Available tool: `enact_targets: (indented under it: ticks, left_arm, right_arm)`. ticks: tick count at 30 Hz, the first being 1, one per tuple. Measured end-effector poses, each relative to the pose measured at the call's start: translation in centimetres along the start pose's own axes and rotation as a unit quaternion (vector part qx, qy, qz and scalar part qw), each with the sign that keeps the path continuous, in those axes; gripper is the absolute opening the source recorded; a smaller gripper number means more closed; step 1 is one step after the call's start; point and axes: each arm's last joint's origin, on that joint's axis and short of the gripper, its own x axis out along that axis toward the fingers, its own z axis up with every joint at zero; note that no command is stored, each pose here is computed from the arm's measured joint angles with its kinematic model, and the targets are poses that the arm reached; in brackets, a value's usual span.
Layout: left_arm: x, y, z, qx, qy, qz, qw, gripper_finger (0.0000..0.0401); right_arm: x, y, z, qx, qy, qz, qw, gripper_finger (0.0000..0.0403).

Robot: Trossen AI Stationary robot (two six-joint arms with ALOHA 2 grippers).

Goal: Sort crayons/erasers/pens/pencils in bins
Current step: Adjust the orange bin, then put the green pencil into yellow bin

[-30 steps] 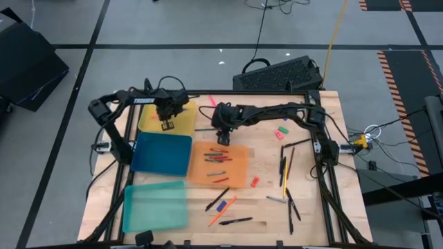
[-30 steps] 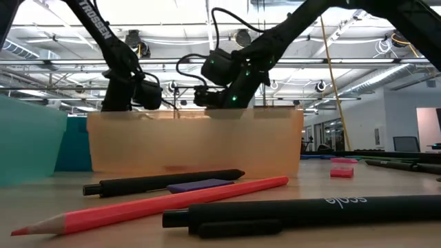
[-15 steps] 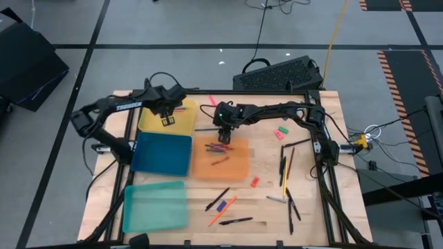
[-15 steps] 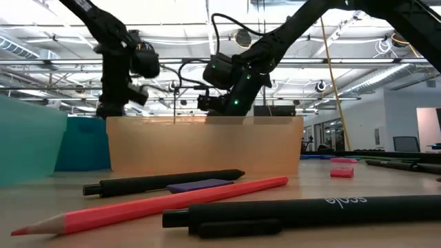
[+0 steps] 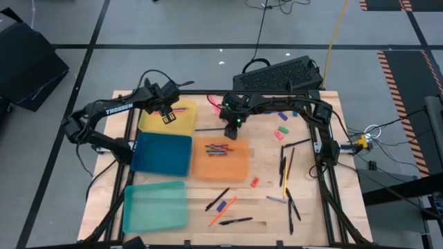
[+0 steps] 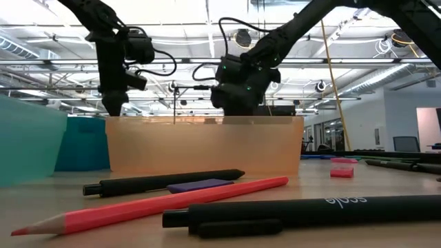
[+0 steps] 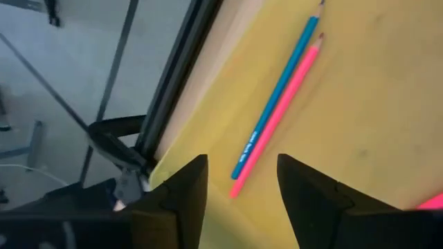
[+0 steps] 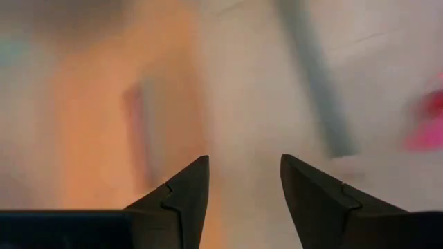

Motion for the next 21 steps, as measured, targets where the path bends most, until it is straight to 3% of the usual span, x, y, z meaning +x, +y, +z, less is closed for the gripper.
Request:
enact_targets:
  ticks: [4, 7, 12, 16, 21]
  left_arm:
    - [0.0, 0.0, 0.0, -0.005, -0.002, -0.005, 1.0, 0.0177]
    - [0.0, 0.0, 0.0, -0.013, -0.002, -0.005, 1.0, 0.0177]
    - [0.0, -0.1, 0.0, -0.026, -0.004, -0.013, 1.0, 0.0177]
    - [0.0, -0.1, 0.0, -0.03, -0.004, -0.014, 0.999, 0.0177]
    - [0.0, -0.1, 0.0, -0.03, -0.004, -0.014, 0.999, 0.0177]
  right_arm:
    - [0.5, 1.7, -0.6, -0.011, 0.03, 0.088, 0.996, 0.0171]
    - [1.1, 2.9, -0.5, -0.037, 0.029, 0.106, 0.993, 0.0171]
    - [1.6, 3.0, 0.4, -0.091, -0.009, -0.039, 0.995, 0.0171]
    - [1.3, 2.3, 1.5, -0.121, -0.058, -0.169, 0.976, 0.0171]
    - [0.9, 1.2, 2.1, -0.12, -0.088, -0.204, 0.968, 0.0171]
